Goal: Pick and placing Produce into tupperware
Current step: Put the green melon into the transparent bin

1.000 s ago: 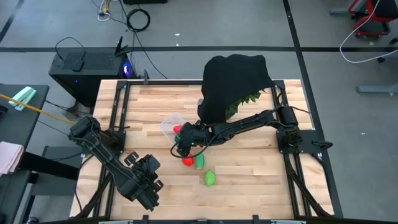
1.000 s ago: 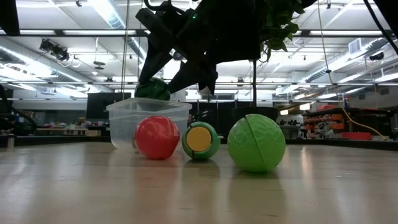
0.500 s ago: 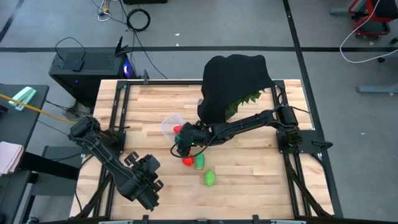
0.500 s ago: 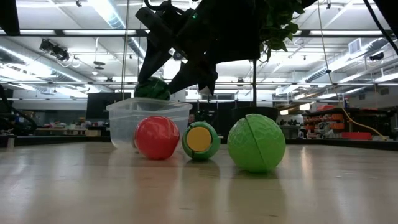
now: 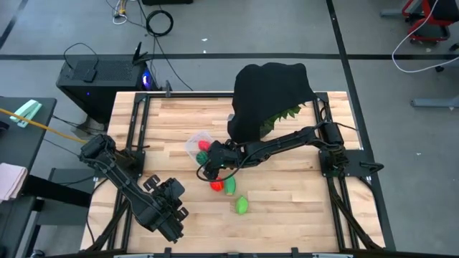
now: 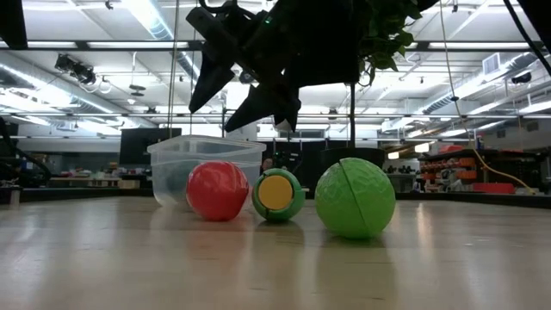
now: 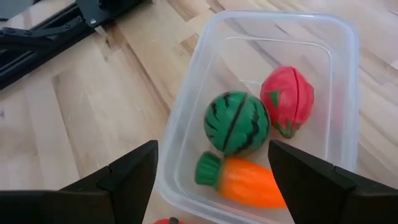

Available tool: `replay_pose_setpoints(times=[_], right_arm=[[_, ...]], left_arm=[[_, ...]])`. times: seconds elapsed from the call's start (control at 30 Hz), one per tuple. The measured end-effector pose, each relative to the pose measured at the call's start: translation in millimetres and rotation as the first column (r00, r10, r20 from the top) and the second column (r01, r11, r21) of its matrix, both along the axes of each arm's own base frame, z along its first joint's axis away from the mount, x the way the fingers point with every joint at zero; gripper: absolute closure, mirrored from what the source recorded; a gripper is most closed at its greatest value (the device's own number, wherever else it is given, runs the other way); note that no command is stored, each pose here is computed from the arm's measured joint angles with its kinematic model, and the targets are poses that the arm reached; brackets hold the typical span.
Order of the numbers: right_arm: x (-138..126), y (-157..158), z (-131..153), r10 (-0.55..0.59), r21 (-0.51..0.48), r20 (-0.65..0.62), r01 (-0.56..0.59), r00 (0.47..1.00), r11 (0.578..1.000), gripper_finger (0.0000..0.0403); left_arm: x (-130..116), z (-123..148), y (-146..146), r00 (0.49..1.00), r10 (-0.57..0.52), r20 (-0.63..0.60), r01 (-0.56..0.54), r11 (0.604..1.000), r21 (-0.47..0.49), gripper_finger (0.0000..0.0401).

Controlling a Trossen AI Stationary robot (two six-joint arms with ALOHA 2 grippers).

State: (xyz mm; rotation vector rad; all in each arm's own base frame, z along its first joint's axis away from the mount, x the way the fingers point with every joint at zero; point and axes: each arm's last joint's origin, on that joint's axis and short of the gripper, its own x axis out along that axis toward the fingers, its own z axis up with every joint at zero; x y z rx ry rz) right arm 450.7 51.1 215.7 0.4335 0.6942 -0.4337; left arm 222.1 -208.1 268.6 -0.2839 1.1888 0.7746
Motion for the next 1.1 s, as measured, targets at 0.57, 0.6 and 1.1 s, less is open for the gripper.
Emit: replay_pose_setpoints(times=[0.57, 0.6, 1.1], right_arm=[[-48, 78, 56, 0.421, -0.111, -0.054, -0.424, 0.905, 0.899, 0.0095], [-55, 84, 56, 0.447, -0.119, -0.098, -0.456, 0.889, 0.882, 0.0095], [-106, 128, 30, 0.590, -0.079, -0.398, -0.667, 0.703, 0.741, 0.0095]], left_arm=[[0, 0, 0, 1.000, -0.002, 0.008, 0.002, 1.000, 0.005, 0.0239], [0, 0, 0, 1.000, -0.005, 0.007, 0.005, 1.000, 0.006, 0.0239], [1, 0, 0, 1.000, -0.007, 0.011, 0.007, 1.000, 0.003, 0.0239]])
